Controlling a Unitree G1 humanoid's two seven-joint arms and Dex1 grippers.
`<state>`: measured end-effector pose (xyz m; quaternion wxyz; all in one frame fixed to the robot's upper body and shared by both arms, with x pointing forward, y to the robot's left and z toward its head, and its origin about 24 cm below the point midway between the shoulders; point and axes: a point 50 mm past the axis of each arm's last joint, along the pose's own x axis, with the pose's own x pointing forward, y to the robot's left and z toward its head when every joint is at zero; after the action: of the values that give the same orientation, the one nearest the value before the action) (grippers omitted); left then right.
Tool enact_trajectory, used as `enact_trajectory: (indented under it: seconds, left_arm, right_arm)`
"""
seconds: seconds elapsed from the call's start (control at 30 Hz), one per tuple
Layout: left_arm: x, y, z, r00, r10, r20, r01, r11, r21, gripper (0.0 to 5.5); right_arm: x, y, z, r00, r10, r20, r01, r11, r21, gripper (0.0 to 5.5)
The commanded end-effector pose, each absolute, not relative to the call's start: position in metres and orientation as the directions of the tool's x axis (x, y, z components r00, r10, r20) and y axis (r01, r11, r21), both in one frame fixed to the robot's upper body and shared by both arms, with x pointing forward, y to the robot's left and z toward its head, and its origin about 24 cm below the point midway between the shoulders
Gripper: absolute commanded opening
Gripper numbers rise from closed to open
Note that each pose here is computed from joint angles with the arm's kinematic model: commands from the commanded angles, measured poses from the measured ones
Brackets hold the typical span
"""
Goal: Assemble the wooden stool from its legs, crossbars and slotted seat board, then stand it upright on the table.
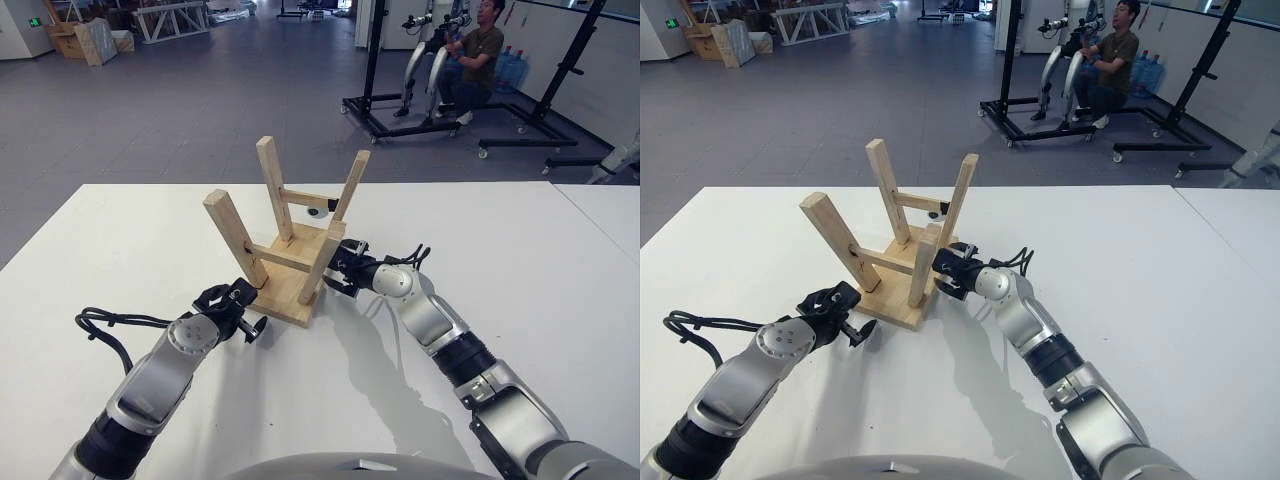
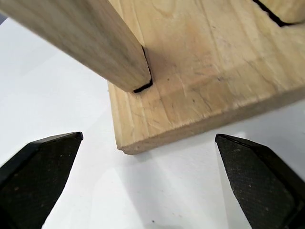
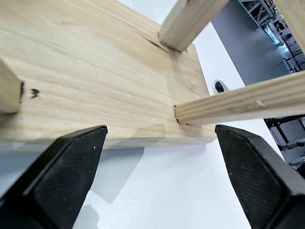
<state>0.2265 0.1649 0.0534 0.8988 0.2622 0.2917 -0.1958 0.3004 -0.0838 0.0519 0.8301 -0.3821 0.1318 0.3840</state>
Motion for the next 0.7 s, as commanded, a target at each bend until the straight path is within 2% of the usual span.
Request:
enact_trajectory:
  seconds: [0.03, 0.2, 0.3, 0.5, 0.6, 0.7]
  left_arm:
    - [0.234, 0.17, 0.051, 0.787, -0.139, -0.601, 0.445, 0.802, 0.398, 5.11]
    - [0.235, 0.188, 0.048, 0.799, -0.054, -0.599, 0.386, 0.809, 0.442, 5.11]
    - [0.234, 0.211, 0.046, 0.798, 0.035, -0.601, 0.32, 0.821, 0.473, 5.11]
    - [0.244, 0.249, 0.052, 0.808, 0.137, -0.573, 0.244, 0.807, 0.537, 5.11]
    - [0.247, 0.253, 0.058, 0.817, 0.103, -0.567, 0.252, 0.821, 0.512, 5.11]
    - [0.247, 0.251, 0.066, 0.824, 0.035, -0.565, 0.27, 0.853, 0.447, 5.11]
  right_arm:
    - [0.253, -0.079, -0.004, 0.453, 0.52, -0.724, -0.889, 0.328, -0.321, 4.19]
    - [0.232, -0.06, 0.004, 0.385, 0.589, -0.711, -0.923, 0.255, -0.289, 4.19]
    - [0.225, -0.049, 0.015, 0.358, 0.623, -0.695, -0.933, 0.2, -0.301, 4.19]
    - [0.244, -0.035, 0.042, 0.422, 0.647, -0.635, -0.902, 0.232, -0.363, 4.19]
    - [0.256, -0.054, 0.067, 0.424, 0.671, -0.608, -0.905, 0.284, -0.318, 4.19]
    - [0.256, -0.097, 0.095, 0.347, 0.714, -0.608, -0.936, 0.3, -0.182, 4.19]
